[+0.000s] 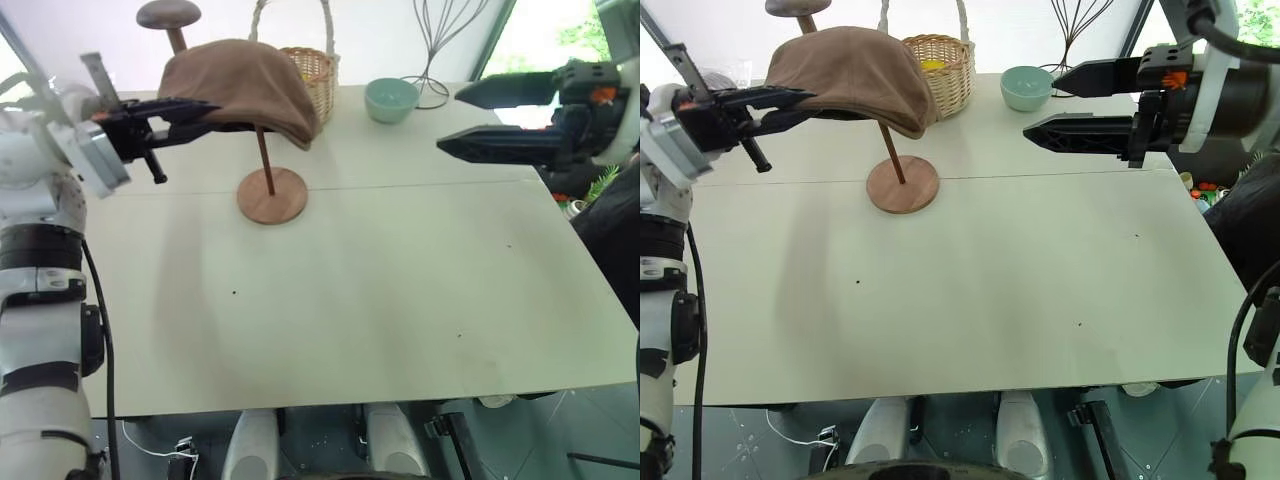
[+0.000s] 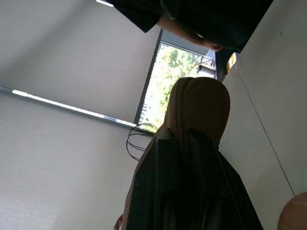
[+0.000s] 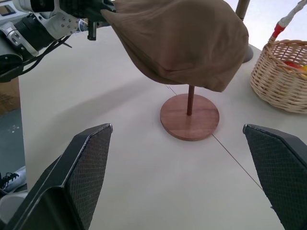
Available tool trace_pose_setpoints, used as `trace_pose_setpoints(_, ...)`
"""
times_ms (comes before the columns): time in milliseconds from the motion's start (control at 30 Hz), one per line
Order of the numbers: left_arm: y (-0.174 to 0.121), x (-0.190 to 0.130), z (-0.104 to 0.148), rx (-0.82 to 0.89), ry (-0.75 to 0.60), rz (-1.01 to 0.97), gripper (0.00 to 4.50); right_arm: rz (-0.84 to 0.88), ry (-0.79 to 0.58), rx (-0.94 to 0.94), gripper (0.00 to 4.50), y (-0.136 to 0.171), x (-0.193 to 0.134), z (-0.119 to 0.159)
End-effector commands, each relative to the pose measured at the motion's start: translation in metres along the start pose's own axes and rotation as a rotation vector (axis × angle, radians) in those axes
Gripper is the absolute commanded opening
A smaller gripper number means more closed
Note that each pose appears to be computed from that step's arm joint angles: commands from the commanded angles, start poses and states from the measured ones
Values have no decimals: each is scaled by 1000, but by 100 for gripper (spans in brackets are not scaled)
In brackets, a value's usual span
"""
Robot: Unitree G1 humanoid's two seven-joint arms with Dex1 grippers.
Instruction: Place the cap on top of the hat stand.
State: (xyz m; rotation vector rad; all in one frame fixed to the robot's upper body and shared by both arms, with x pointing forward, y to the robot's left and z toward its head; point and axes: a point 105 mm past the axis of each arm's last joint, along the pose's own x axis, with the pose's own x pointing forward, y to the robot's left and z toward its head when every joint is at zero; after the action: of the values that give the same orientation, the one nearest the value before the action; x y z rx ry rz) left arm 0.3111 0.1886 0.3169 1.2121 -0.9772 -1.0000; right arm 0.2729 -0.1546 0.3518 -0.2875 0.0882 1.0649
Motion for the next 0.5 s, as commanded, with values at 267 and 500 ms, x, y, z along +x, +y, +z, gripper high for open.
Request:
trace_pose_setpoints(267,3,-23,-4,26,77,39,362,-2,-48,-48,450,0,-5,17)
trace_pose_setpoints(500,-11,-47,-1,-8,208,40,441,18,-59,-40,450,-8,3,14)
